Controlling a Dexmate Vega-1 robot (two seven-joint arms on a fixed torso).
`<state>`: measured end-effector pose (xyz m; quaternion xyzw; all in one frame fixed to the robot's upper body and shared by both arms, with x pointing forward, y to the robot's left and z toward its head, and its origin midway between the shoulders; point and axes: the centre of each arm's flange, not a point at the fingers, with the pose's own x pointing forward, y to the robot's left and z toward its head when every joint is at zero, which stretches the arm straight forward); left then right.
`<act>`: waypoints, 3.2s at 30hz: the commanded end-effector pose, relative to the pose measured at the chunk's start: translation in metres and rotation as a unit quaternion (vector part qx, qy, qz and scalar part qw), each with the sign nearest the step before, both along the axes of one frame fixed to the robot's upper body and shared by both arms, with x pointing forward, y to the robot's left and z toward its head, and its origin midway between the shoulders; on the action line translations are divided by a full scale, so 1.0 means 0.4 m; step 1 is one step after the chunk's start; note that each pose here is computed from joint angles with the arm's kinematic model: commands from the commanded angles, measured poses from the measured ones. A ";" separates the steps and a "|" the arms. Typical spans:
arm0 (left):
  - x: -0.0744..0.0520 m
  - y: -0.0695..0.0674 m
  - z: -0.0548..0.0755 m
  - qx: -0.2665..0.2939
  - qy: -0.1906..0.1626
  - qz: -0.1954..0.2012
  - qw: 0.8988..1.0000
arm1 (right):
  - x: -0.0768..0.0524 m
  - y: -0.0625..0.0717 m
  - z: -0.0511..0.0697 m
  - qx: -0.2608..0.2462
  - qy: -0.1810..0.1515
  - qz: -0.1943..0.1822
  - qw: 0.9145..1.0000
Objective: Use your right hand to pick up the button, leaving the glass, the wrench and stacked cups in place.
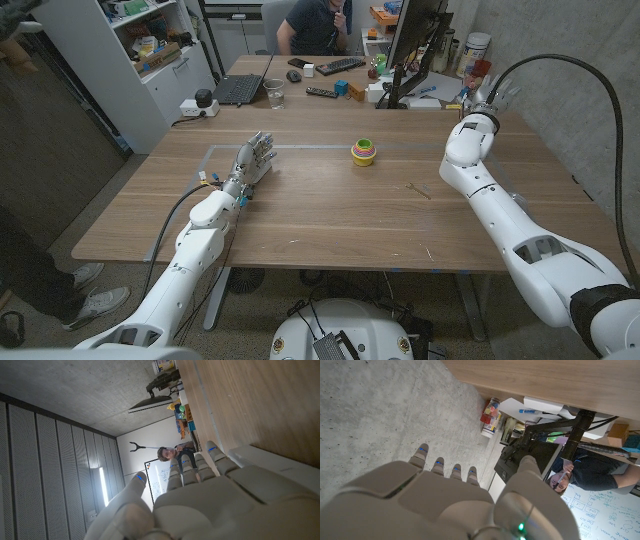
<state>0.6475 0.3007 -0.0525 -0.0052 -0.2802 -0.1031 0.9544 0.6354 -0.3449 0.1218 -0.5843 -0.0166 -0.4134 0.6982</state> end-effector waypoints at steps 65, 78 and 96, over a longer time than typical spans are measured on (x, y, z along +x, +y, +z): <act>0.027 0.016 -0.007 -0.003 0.010 0.003 1.000 | 0.145 0.000 -0.147 0.059 0.152 0.027 0.986; 0.028 0.019 -0.009 -0.001 0.011 0.004 1.000 | 0.155 0.002 -0.168 0.063 0.179 0.022 0.982; 0.014 0.021 -0.013 -0.004 0.006 0.001 1.000 | 0.147 -0.001 -0.188 0.064 0.242 0.026 0.968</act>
